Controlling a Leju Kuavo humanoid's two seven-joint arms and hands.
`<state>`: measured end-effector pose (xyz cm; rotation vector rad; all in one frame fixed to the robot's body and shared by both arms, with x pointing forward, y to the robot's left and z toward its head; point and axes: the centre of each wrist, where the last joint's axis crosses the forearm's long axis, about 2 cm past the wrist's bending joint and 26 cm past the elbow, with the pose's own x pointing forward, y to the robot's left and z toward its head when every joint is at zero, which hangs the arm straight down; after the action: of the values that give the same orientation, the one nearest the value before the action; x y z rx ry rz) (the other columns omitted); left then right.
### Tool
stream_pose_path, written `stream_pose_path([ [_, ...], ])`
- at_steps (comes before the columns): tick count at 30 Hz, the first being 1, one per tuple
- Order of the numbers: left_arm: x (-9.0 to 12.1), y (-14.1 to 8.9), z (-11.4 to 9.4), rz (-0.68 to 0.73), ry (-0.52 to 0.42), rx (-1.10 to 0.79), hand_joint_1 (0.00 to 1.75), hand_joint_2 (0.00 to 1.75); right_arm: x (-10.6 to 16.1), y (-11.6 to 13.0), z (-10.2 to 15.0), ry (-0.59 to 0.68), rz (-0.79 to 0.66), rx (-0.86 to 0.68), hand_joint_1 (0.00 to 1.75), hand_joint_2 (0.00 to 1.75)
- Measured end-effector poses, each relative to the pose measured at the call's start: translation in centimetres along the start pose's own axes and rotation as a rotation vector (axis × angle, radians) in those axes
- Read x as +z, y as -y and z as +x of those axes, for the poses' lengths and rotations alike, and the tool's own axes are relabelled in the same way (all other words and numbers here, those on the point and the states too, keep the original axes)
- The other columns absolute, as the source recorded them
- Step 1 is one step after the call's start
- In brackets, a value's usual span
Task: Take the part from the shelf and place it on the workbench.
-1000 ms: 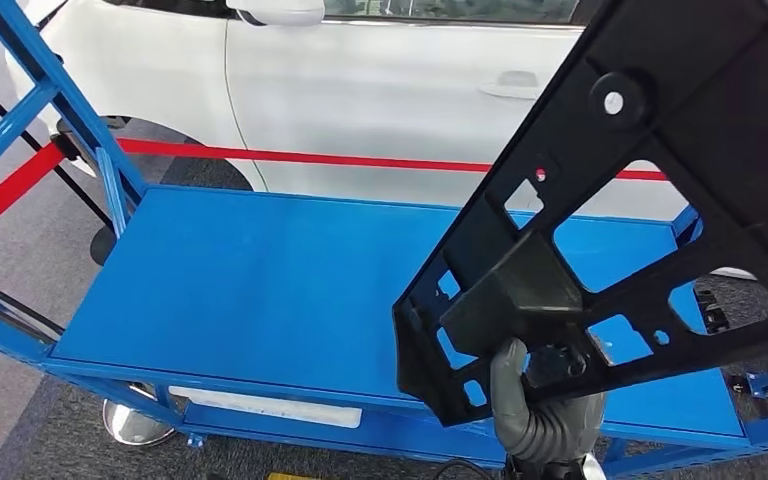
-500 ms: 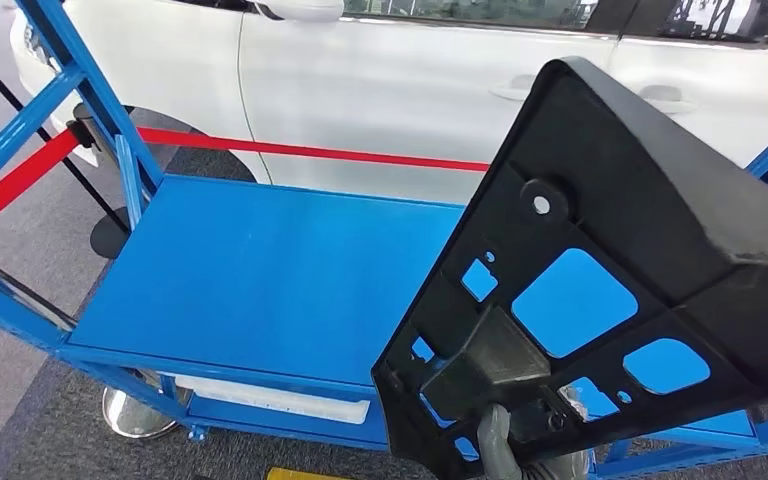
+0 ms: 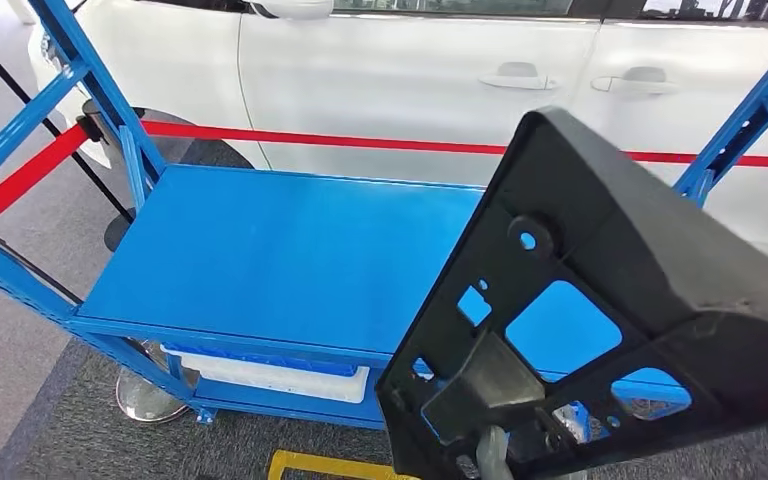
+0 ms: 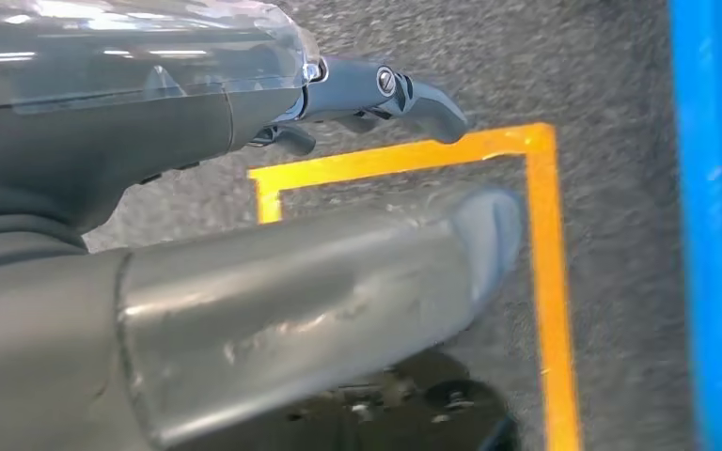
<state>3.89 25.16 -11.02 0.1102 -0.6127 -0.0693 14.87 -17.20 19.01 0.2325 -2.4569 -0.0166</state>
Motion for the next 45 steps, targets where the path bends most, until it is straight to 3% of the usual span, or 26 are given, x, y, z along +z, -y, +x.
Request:
stream_pose_path([
  [10,-0.3,-0.8,0.1,0.009,-0.006,-0.011,0.00,0.00,2.7,-0.1,-0.6,-0.096,0.064,-0.018,1.75,1.75],
  [22,-0.3,-0.8,0.2,-0.013,-0.017,-0.017,0.00,0.00,4.4,0.5,-0.2,-0.173,0.030,0.010,1.75,1.75],
  [45,-0.6,-2.3,0.2,-0.010,-0.015,-0.003,0.00,0.00,5.1,0.4,-1.0,-0.243,-0.008,0.012,1.75,1.75],
])
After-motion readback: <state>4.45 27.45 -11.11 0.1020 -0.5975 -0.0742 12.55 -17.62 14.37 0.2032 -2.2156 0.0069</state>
